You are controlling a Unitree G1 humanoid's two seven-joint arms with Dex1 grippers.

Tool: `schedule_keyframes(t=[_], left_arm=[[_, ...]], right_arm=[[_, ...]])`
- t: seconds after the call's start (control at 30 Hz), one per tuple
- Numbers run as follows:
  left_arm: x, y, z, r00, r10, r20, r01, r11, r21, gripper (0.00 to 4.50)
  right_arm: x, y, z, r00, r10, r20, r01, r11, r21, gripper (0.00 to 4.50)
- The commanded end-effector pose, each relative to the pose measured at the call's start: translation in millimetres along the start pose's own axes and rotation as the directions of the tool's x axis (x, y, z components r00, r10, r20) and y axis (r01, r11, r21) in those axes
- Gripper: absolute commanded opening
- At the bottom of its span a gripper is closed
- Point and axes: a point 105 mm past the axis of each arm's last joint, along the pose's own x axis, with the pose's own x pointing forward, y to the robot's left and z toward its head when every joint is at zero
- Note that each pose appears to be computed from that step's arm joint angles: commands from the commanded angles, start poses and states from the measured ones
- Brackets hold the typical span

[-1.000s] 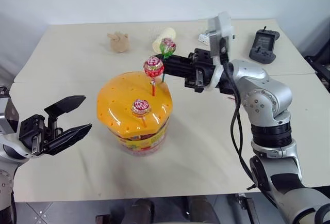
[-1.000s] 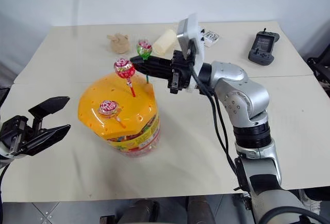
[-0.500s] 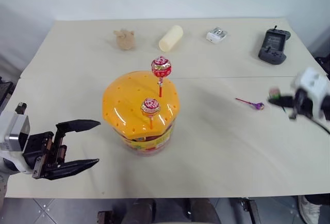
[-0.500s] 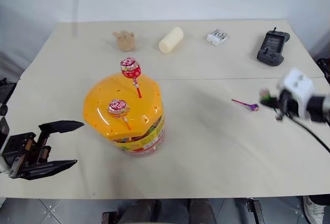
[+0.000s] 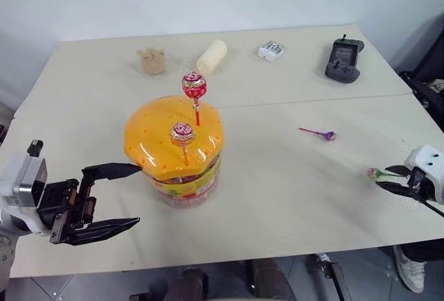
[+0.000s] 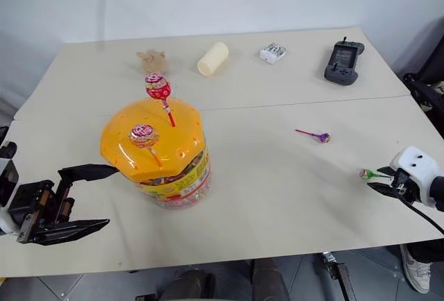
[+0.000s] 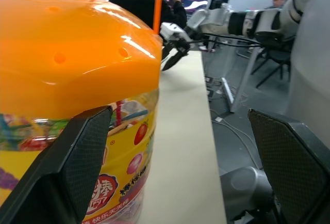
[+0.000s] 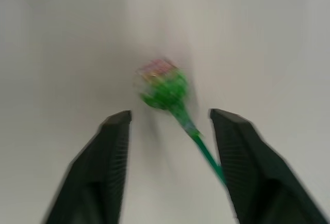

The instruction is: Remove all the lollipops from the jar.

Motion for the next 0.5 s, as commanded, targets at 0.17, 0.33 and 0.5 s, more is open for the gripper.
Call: schedule_keyframes(t=[0.17,0.33,0.5], left_arm=[[-26,5,6,0.987,0.146,0.061,-0.147,0.989,0.009,4.5],[-34,2,3,0.971,0.216,0.101,-0.215,0.976,-0.017,4.5],[-41,5,10,0.935,0.301,0.187,-0.302,0.953,-0.021,4.5]], right_arm=[[3,44,165,0.753,0.319,0.575,-0.232,0.947,-0.222,3.16],[20,102,249,0.51,0.541,0.669,-0.401,0.837,-0.372,3.16],[41,148,295,0.379,0.644,0.665,-0.491,0.749,-0.445,3.16]])
